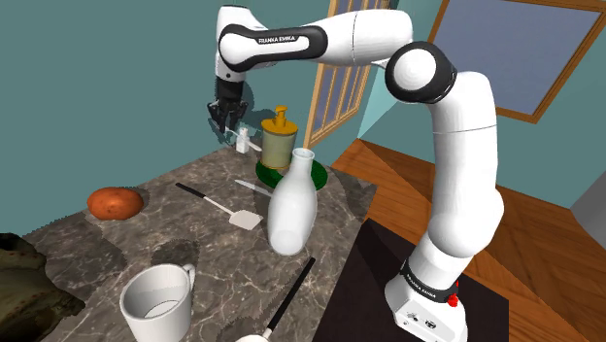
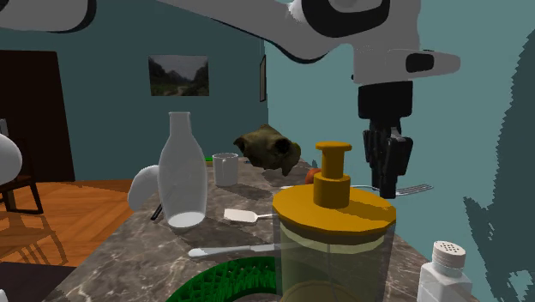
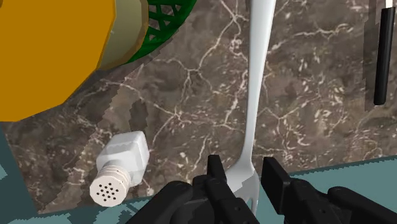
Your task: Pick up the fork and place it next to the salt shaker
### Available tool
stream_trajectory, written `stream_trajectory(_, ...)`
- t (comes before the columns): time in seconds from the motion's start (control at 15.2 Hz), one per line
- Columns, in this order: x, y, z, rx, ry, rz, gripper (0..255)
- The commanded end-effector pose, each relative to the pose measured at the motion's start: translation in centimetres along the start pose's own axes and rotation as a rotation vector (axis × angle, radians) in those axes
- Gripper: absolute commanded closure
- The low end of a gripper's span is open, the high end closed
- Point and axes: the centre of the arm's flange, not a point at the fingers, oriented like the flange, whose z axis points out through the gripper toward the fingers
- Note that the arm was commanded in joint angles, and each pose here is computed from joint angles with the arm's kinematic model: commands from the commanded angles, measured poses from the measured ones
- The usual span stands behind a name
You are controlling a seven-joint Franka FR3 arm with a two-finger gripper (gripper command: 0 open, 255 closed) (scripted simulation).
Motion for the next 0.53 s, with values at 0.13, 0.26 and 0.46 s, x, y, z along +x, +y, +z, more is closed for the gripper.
stream_trajectory(0.13, -0.2, 0.0, 2.1, 0.000, 0.001, 0.000, 255)
stream_trajectory(0.26, -0.3, 0.0, 3.1, 0.000, 0.001, 0.000, 255)
stream_trajectory(0.46, -0.4, 0.1, 4.7, 0.000, 0.001, 0.000, 255)
